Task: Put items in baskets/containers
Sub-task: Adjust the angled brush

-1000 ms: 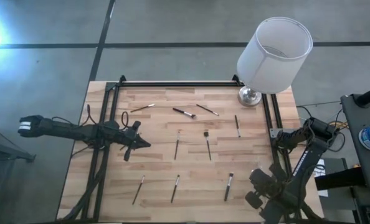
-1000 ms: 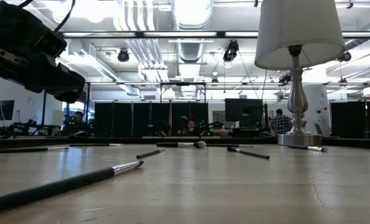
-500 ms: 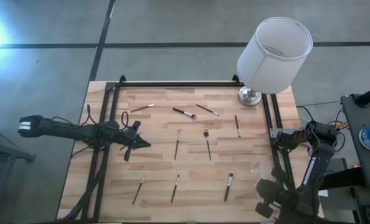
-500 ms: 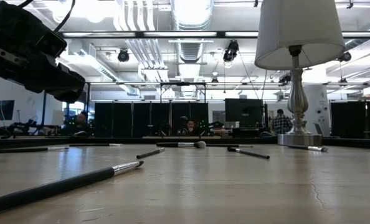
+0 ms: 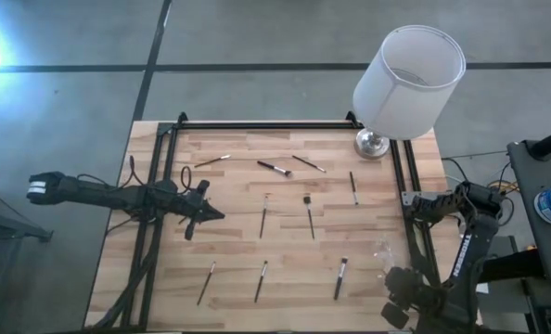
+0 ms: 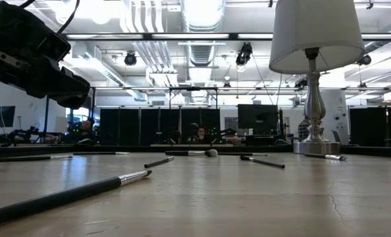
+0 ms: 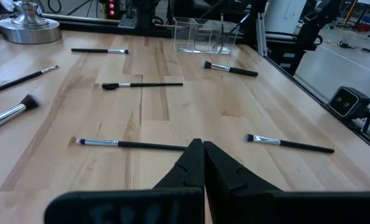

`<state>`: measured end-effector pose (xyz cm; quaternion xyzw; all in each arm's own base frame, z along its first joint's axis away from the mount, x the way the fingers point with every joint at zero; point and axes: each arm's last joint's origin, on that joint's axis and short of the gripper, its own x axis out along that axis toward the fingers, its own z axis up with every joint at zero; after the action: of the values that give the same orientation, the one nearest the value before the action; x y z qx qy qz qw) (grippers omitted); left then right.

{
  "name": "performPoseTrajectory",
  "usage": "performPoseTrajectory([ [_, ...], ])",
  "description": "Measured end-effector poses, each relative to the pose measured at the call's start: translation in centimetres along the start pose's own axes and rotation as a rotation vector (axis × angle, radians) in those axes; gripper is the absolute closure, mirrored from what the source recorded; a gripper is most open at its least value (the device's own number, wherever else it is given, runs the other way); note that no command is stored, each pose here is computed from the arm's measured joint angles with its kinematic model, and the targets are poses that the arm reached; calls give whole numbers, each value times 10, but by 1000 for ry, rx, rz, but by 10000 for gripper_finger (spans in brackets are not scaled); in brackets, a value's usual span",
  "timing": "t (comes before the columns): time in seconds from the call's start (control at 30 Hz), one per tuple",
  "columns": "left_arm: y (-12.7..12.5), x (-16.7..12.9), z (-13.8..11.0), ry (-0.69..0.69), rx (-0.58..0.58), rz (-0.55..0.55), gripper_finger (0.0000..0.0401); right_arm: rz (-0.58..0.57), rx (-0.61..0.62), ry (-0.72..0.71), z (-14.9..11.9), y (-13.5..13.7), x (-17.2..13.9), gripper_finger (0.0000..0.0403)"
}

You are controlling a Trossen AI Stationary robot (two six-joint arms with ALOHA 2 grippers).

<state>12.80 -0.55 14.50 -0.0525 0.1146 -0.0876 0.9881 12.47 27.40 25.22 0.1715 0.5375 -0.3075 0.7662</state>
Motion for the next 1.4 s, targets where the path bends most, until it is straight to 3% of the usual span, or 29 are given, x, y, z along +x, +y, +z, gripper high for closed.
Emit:
performPoseTrajectory([
  [0.1, 0, 0, 0, 0, 0, 0, 401, -37, 62, -1, 9, 0, 0, 277],
  [0.27, 0, 0, 0, 0, 0, 0, 401, -196, 57, 66, 30, -6, 12, 340],
  [0.37, 0, 0, 0, 0, 0, 0, 401, -200, 5, 82, 40, -12, 15, 383],
  [0.47, 0, 0, 0, 0, 3, -1, 401, -187, -8, 91, 47, -25, 14, 393],
  [0.67, 0, 0, 0, 1, 3, 0, 401, -17, -58, 119, 50, -33, 21, 394],
  [0.97, 0, 0, 0, 1, 4, -1, 401, 141, -157, 144, 48, -26, 45, 394],
  [1.23, 0, 0, 0, 1, 3, -1, 401, 280, -84, 213, 53, -18, 22, 394],
  [1.4, 0, 0, 0, 3, 0, -1, 401, 295, -23, 276, 50, -12, 11, 394],
])
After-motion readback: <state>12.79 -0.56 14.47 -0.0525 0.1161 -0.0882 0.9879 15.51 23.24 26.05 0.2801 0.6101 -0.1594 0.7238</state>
